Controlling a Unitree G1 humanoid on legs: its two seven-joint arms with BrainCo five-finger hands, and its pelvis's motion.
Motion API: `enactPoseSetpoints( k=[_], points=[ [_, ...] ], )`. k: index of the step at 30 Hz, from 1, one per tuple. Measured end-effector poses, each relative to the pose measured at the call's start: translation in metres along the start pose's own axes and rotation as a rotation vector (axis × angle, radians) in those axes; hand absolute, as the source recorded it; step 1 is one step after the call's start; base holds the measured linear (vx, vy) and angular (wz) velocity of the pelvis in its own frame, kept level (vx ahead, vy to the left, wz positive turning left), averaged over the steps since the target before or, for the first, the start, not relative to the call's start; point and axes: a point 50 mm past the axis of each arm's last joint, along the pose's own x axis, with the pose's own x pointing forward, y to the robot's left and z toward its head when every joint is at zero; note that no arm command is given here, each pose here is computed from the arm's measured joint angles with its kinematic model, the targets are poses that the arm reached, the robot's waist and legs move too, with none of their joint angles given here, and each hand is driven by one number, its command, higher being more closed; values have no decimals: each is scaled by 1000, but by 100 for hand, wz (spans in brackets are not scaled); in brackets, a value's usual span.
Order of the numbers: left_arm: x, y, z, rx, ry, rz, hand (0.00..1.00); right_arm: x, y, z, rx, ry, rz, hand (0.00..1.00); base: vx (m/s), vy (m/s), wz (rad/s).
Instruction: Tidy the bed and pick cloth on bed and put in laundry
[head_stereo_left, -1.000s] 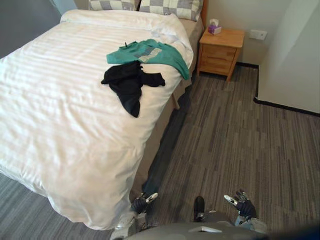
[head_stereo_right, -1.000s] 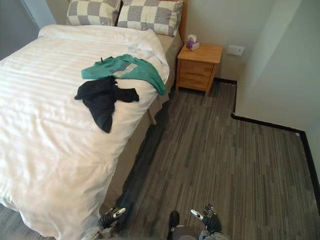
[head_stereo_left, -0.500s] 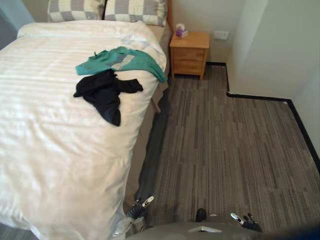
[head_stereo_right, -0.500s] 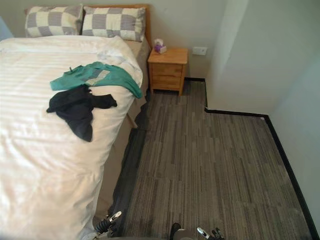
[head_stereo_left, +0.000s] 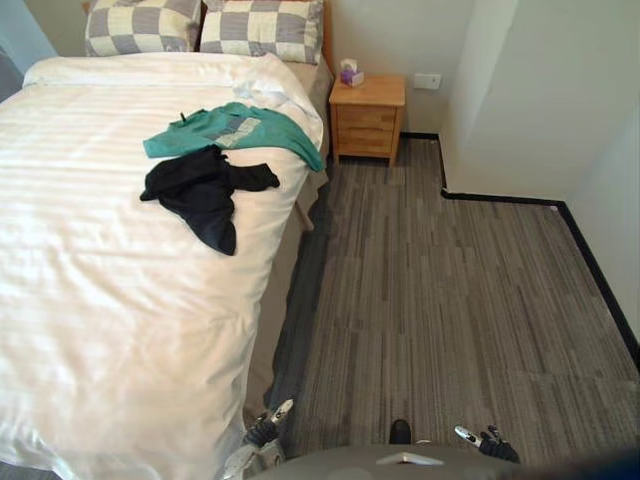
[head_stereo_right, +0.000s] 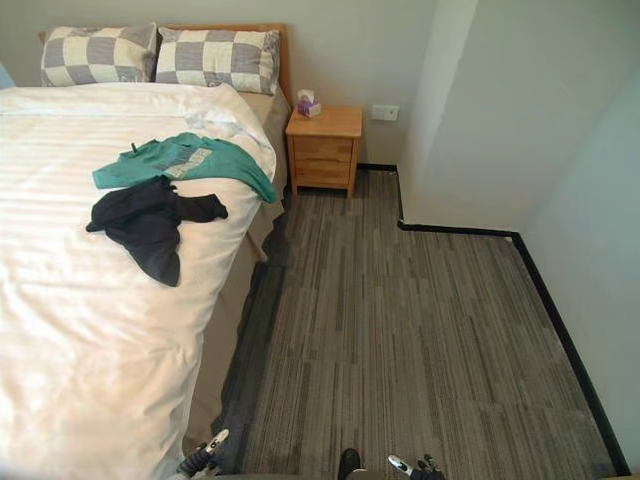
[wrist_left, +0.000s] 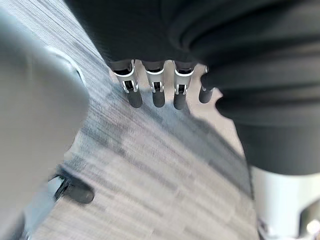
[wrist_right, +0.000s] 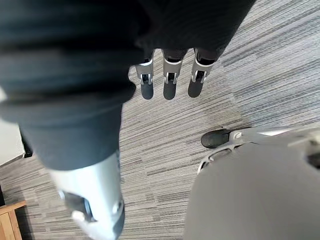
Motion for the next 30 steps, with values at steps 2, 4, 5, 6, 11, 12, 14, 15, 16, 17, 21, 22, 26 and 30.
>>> enactPoseSetpoints(
  k=[2,4,5,6,11,12,14,15,16,17,21,22,26,30],
  points=[
    [-2,17,0,58,3,48,0,0,6,-3,-30,13,46,0,-49,-137,-42],
    [-8,22,-20,91,64,61,0,0,6,2,-45,-5,72,0,103,-113,-96],
    [-8,17,-22,115,68,43,0,1,3,10,-35,-36,72,0,164,-31,-84],
    [-8,17,-25,130,83,41,0,1,-2,12,-17,-43,61,0,137,20,-63],
    [-13,15,-39,86,113,26,0,-4,-5,15,-86,-116,57,0,127,62,-69],
    [-14,20,-39,86,108,32,0,-4,0,13,-108,-123,71,0,249,25,-25],
    [-13,24,-33,102,90,35,0,-9,-1,-3,-106,-89,60,0,246,34,7],
    [-14,24,-36,97,91,35,0,-11,-5,-6,-121,-77,48,0,187,65,-2],
    [-14,24,-37,90,89,35,0,-12,-6,-8,-126,-73,41,0,231,99,-22],
    [-14,23,-36,74,85,34,0,-13,-8,-10,-141,-64,28,0,256,108,-17],
    [-12,29,-31,211,105,18,0,-15,-13,-22,-80,-29,-51,0,279,111,18],
    [-11,29,-29,239,104,11,0,-14,-12,-21,-72,-40,-54,0,290,125,37],
    [-8,28,-20,318,82,-4,0,-12,-4,-13,-95,-97,-27,0,333,77,54],
    [3,4,8,283,13,-34,0,-12,6,-7,-73,-159,3,0,412,-94,61]
  ],
)
